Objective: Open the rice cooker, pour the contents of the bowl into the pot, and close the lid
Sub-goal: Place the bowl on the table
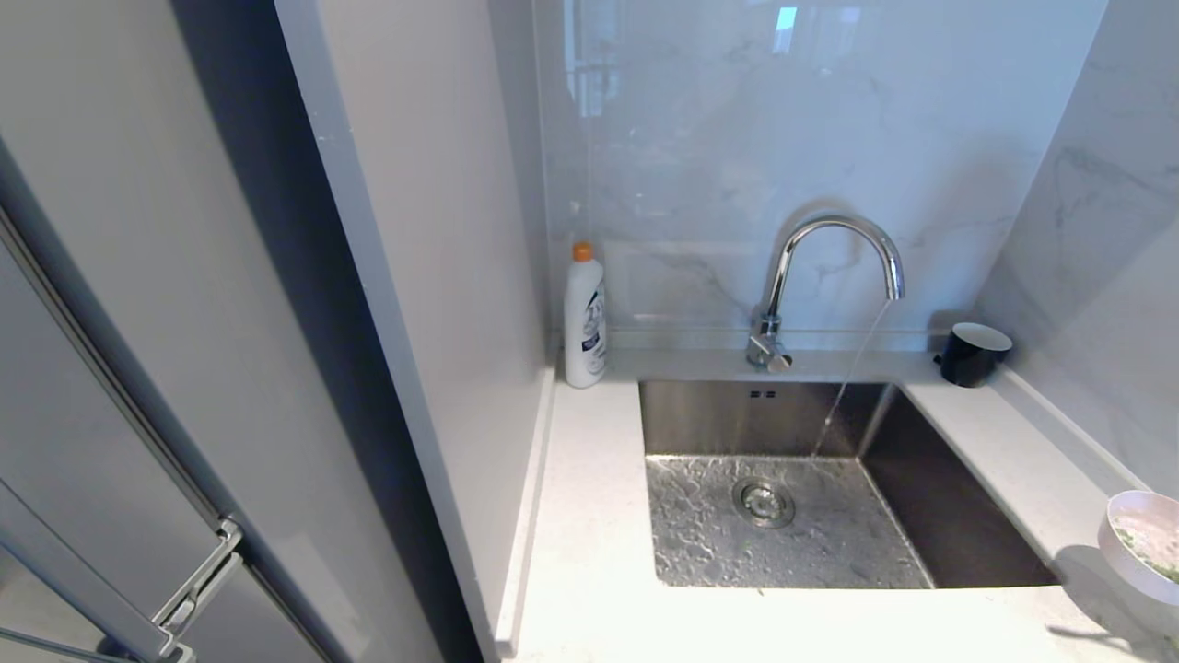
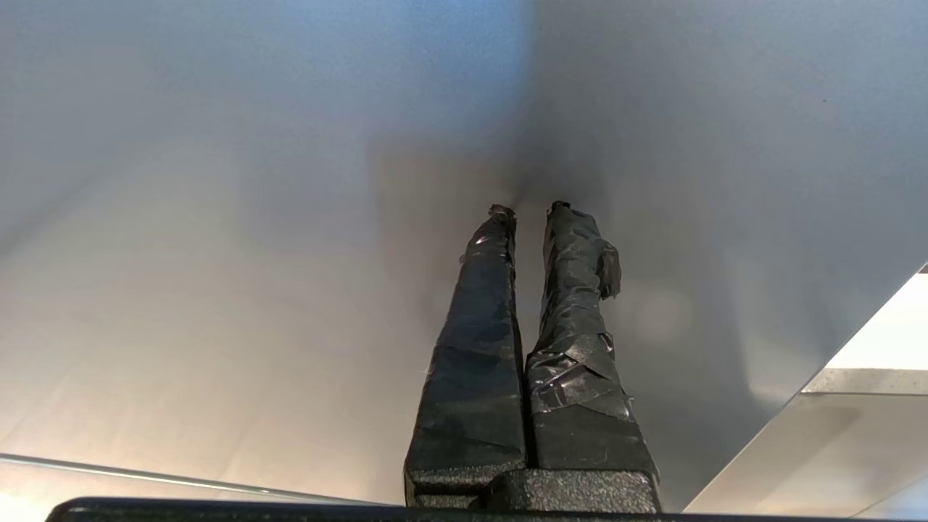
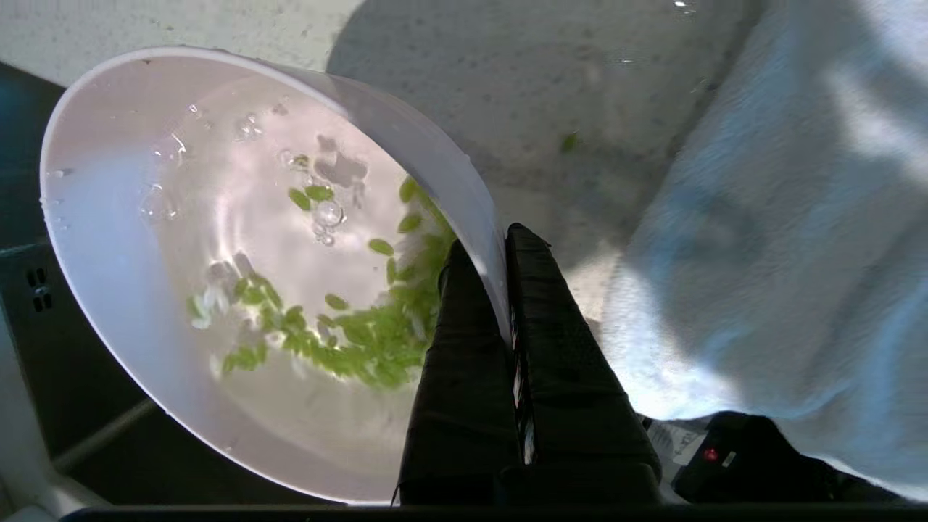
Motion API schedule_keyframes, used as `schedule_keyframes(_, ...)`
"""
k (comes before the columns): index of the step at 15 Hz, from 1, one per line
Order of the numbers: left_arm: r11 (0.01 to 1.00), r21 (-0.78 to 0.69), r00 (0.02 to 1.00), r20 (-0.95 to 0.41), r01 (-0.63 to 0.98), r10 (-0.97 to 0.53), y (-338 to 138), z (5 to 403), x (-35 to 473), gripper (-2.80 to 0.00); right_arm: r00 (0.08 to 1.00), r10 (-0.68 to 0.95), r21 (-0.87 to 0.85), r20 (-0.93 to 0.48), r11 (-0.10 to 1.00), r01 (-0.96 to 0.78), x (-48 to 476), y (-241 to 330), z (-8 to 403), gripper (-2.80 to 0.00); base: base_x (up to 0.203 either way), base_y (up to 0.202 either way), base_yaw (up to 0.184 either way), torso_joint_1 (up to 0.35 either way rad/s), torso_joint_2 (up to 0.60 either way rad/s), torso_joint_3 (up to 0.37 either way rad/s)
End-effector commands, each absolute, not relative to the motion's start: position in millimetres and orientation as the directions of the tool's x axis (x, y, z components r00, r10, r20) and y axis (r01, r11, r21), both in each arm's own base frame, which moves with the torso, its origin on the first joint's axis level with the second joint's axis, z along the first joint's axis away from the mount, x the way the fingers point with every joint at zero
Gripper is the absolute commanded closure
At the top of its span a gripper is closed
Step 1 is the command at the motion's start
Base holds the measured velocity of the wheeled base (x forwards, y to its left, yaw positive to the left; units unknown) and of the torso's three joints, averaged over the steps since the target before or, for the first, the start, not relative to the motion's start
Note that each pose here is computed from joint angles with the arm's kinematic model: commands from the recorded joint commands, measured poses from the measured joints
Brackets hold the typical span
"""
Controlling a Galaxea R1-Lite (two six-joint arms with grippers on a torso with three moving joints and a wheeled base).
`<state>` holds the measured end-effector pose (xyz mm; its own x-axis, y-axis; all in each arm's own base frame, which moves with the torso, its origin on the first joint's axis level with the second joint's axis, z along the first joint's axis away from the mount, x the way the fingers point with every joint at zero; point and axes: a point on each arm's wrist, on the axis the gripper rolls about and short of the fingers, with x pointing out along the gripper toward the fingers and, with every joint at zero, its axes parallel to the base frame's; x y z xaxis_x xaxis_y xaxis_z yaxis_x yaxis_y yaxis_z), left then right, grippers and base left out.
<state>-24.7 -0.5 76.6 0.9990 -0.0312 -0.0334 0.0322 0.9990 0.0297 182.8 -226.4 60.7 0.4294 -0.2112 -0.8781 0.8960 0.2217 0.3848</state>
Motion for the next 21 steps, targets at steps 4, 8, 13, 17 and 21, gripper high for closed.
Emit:
schedule_keyframes(4, 0.999, 0.03, 0.999, -0.034, 0.033, -0.032, -0.6, 76.5, -24.7, 0.0, 0.385, -0.187, 0.352, -0.904, 0.188, 0.917, 155.0, -224.6, 47.0, 0.0, 0.0, 0.0, 0.0, 0.0, 0.0, 0.0)
schedule_keyframes(8, 0.999, 0.03, 0.999, -0.034, 0.033, -0.032, -0.6, 76.5, -24.7, 0.0, 0.368, -0.197, 0.333, -0.909, 0.192, 0.923, 138.1, -224.9, 35.7, 0.0, 0.0, 0.0, 0.0, 0.0, 0.0, 0.0)
schedule_keyframes(13, 0.999, 0.03, 0.999, -0.034, 0.033, -0.032, -0.6, 76.5, -24.7, 0.0, 0.369, -0.218, 0.328, -0.903, 0.202, 0.923, 133.9, -228.2, 23.9, 0.0, 0.0, 0.0, 0.0, 0.0, 0.0, 0.0)
schedule_keyframes(17, 0.999, 0.03, 0.999, -0.034, 0.034, -0.033, -0.6, 76.5, -24.7, 0.0, 0.358, -0.214, 0.315, -0.909, 0.21, 0.925, 133.6, -228.1, 21.2, 0.0, 0.0, 0.0, 0.0, 0.0, 0.0, 0.0)
schedule_keyframes(21, 0.999, 0.03, 0.999, -0.034, 0.035, -0.034, -0.5, 76.5, -24.7, 0.0, 0.353, -0.212, 0.311, -0.911, 0.209, 0.927, 134.7, -230.1, 19.1, -2.8, 0.0, 0.0, 0.0, 0.0, 0.0, 0.0)
